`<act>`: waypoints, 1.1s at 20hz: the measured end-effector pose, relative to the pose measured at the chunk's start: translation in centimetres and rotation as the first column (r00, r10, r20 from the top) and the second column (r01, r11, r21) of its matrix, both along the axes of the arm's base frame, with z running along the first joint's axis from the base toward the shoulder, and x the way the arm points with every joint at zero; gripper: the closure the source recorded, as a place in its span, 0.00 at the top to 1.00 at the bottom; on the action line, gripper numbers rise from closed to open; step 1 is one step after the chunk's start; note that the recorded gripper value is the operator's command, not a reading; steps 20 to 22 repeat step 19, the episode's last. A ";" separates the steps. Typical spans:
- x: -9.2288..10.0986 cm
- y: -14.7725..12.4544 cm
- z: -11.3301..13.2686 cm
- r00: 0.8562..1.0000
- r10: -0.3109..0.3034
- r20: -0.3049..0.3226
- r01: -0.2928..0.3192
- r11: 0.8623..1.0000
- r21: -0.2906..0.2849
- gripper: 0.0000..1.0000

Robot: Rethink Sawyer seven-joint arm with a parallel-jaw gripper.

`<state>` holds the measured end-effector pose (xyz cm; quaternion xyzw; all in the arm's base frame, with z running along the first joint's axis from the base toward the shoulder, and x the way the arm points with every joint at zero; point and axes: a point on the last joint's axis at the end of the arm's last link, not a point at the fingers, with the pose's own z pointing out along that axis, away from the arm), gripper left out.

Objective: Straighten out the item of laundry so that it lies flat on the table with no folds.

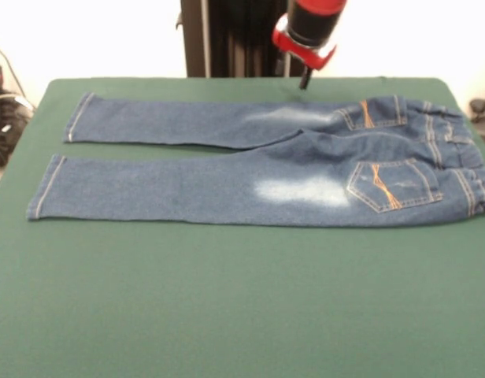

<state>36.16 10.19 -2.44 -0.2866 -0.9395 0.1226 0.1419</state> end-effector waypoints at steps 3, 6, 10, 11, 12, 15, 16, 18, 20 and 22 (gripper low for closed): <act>0.5 0.4 0.3 0.999 0.010 0.035 -0.009 1.000 -0.011 1.00; 1.1 0.5 0.4 0.998 0.002 0.063 -0.001 1.000 -0.016 1.00; 2.2 0.5 0.8 0.994 -0.022 0.106 0.025 0.999 -0.027 1.00; 2.6 0.4 1.1 0.992 -0.025 0.127 0.030 0.999 -0.038 1.00; 2.8 0.3 1.2 0.990 -0.026 0.135 0.033 0.998 -0.046 1.00; 3.1 0.0 1.5 0.986 -0.008 0.165 0.020 0.997 -0.071 1.00; 3.3 -0.2 1.6 0.984 -0.005 0.177 0.019 0.997 -0.077 1.00; 3.6 -0.6 1.7 0.980 -0.002 0.199 0.020 0.996 -0.088 1.00; 3.8 -1.0 1.7 0.977 -0.001 0.213 0.022 0.995 -0.095 1.00; 3.8 -1.0 1.7 0.977 -0.001 0.213 0.022 0.995 -0.095 1.00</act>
